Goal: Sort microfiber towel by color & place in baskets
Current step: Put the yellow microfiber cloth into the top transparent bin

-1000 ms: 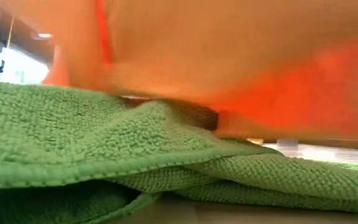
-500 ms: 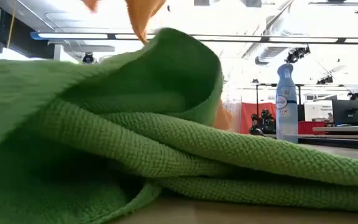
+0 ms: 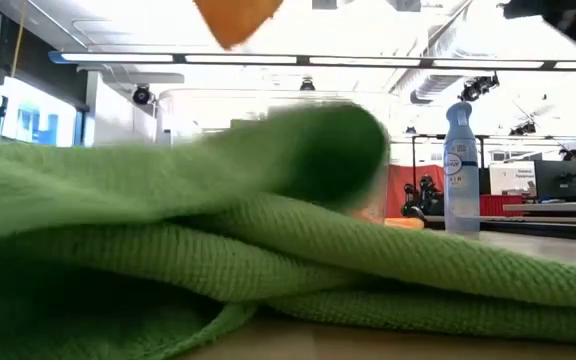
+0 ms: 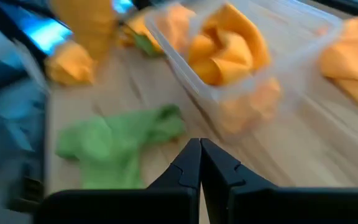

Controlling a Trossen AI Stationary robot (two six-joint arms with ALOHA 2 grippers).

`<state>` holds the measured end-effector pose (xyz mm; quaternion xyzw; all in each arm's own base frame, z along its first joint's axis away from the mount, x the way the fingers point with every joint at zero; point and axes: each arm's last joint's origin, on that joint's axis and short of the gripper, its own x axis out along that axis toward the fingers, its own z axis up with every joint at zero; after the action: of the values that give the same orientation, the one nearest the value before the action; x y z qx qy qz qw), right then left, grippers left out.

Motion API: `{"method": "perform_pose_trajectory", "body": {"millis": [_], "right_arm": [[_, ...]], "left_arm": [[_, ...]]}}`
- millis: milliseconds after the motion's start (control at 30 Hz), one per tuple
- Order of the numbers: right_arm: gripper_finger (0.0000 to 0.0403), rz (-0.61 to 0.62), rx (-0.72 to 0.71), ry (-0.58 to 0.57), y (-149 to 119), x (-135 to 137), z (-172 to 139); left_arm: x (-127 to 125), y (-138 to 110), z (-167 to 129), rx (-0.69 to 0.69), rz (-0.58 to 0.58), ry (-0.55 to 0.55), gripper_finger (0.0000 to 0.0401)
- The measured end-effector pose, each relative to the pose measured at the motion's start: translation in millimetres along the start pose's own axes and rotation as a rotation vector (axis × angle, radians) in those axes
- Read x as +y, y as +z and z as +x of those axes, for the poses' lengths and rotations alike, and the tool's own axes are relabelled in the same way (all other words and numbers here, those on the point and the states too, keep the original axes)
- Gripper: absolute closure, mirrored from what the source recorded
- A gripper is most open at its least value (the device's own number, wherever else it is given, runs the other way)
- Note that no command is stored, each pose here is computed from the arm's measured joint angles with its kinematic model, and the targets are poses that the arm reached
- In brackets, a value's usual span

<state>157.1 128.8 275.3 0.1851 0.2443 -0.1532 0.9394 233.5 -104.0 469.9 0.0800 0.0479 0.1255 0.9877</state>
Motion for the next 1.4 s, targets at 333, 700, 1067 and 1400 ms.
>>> {"method": "perform_pose_trajectory", "body": {"millis": [333,700,1067,1400], "right_arm": [[0.0403,0.062,-0.189,0.087,27.8,-43.6,13.7],[0.0403,0.081,-0.215,0.021,42.2,-61.0,21.5],[0.0403,-0.032,-0.090,0.058,47.2,-80.5,28.2],[0.0403,-0.153,-0.051,0.162,54.2,-119.1,-1.8]], "left_arm": [[36.2,12.2,19.9,-0.071,0.080,0.062,0.0401],[57.4,-15.8,53.3,0.124,0.103,0.017,0.0401],[38.4,-69.3,120.6,0.348,-0.124,0.150,0.0401],[17.9,-96.7,167.1,0.494,-0.394,0.366,0.0401]]}}
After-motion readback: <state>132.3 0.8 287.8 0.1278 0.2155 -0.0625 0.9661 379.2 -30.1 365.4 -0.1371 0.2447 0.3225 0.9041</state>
